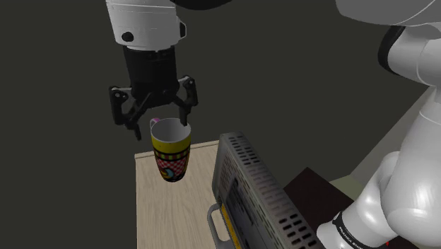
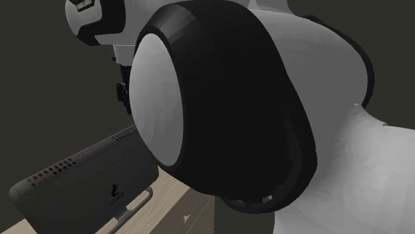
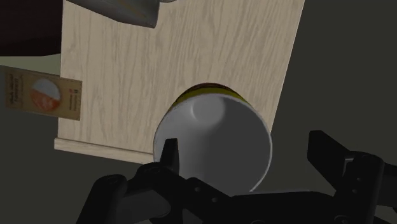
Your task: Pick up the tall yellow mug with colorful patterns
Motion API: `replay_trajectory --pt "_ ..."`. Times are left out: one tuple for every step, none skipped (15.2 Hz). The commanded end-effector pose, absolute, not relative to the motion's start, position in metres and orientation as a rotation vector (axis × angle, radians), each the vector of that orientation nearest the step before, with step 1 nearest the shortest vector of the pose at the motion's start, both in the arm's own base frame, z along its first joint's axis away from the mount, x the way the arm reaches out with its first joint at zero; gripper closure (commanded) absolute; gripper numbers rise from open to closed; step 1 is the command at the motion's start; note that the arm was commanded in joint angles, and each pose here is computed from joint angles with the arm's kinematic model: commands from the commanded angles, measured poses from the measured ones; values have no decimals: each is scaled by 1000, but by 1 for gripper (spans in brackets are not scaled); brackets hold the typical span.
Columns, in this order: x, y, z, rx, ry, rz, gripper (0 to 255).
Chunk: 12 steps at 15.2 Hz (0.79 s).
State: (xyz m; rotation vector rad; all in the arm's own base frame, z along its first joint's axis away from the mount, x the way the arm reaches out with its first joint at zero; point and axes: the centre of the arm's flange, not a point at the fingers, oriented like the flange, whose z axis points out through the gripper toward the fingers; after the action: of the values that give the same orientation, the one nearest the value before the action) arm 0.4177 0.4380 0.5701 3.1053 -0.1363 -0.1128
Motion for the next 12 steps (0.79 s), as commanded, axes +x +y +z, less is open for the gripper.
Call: replay_trajectory --pt "423 454 573 3107 -139 -113 0" --pt "423 454 568 3107 -139 -113 0" --pt "423 454 562 3107 -139 -113 0" --pt "423 454 557 3107 -139 -113 0" --pt "423 454 552 3107 -139 -113 0" --pt "423 454 546 3107 -139 -113 0" --pt "423 454 541 3107 -139 -113 0" --pt "423 454 533 3107 -139 -113 0" --pt "423 454 533 3107 -139 -113 0" --pt "423 454 533 3107 -139 -113 0" --pt "424 454 533 3107 -139 -113 255" --pt "423 455 533 3107 -139 -113 255"
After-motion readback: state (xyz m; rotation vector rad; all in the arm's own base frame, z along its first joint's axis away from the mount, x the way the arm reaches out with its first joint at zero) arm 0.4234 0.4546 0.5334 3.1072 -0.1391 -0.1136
